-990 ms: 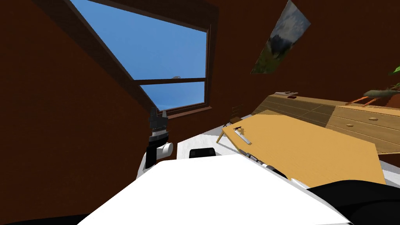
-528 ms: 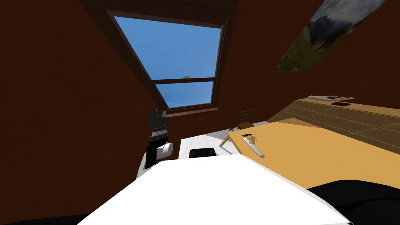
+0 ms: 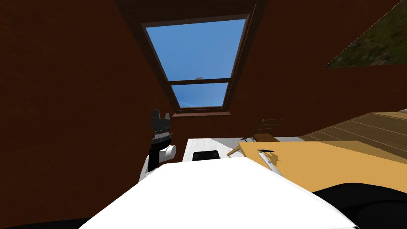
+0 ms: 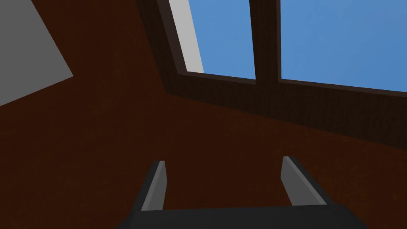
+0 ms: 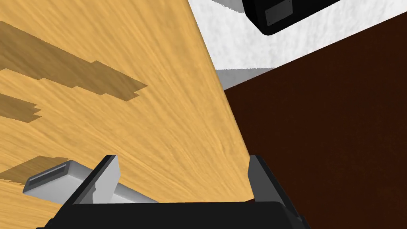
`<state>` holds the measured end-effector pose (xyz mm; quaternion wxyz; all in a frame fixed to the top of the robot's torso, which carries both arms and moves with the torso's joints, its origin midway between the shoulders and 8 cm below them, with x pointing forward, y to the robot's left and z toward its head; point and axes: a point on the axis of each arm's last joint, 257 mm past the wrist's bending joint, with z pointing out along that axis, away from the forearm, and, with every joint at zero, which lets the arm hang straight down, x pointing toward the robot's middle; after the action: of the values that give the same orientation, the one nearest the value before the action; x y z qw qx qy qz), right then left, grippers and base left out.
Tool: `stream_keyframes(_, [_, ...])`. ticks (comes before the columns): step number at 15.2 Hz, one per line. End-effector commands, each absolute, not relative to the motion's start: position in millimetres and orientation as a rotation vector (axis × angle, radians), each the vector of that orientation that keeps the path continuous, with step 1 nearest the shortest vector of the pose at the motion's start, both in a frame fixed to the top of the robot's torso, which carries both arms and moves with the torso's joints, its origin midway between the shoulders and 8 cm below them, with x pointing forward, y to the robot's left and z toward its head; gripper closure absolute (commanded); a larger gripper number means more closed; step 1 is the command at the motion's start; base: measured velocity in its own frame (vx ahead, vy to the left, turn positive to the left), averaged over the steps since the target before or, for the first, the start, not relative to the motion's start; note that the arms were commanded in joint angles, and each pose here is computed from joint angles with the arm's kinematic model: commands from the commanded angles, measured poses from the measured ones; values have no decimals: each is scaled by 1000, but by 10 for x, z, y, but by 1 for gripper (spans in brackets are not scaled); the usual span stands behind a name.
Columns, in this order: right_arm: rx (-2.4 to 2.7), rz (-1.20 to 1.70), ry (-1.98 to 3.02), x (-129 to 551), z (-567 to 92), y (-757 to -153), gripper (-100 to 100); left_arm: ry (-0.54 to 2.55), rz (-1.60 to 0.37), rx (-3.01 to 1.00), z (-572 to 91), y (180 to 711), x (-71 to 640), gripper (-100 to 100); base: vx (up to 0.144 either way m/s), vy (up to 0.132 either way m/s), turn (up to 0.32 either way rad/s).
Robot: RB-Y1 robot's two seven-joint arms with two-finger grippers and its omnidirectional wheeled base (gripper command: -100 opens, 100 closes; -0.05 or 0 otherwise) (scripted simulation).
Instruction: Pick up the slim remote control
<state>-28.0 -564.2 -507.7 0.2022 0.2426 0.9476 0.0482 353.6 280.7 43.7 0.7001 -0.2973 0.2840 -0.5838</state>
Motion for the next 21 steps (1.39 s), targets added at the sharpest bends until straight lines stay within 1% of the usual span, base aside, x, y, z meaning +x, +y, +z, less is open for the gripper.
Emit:
stream_keyframes(1, [686,87,2696,-538,-5079,-5760,-100,633,-1300,-662,437,2807,3536,0,44,-58,334])
stream_keyframes(2, [690,83,2699,-559,-5079,-5769,-100,633,-1300,-662,437,2807,3536,0,26,-49,117])
stream_keyframes(3, [680,47,2755,-804,-5078,-5831,-100,633,-1300,-662,437,2808,3536,0,31,-52,316])
stream_keyframes(4, [691,36,2761,-860,-5076,-5856,-100,633,-1300,-662,437,2807,3536,0,41,-62,378])
stream_keyframes(5, [675,15,2810,-1052,-5079,-5872,-100,633,-1300,-662,437,2807,3536,0,53,-68,342])
stream_keyframes(7, [692,-2,2819,-1137,-5070,-5910,-100,633,-1300,-662,437,2808,3536,0,49,-83,245])
stream_keyframes(8, [682,-18,2866,-1334,-5079,-5904,-100,633,-1300,-662,437,2808,3536,0,33,-86,331])
stream_keyframes(9, [693,-30,2872,-1388,-5071,-5927,-100,633,-1300,-662,437,2807,3536,0,32,-82,325])
stream_keyframes(12, [690,-53,2999,-1950,-5119,-5809,-100,633,-1300,-662,437,2807,3536,0,59,-139,495])
stream_keyframes(13, [665,-27,2987,-1831,-5148,-5763,-100,633,-1300,-662,437,2808,3536,0,67,-178,278])
stream_keyframes(15, [690,-53,2999,-1950,-5119,-5809,-100,633,-1300,-662,436,2809,3535,0,32,-81,-10])
stream_keyframes(17, [690,-53,2999,-1950,-5119,-5809,-100,633,-1300,-662,437,2808,3535,0,-1,9,-34])
stream_keyframes(19, [682,-36,3053,-2158,-5178,-5668,-100,633,-1300,-662,437,2807,3536,0,10,-31,260])
stream_keyframes(21, [678,-25,3071,-2219,-5207,-5604,-100,633,-1300,-662,437,2808,3536,0,30,-110,257])
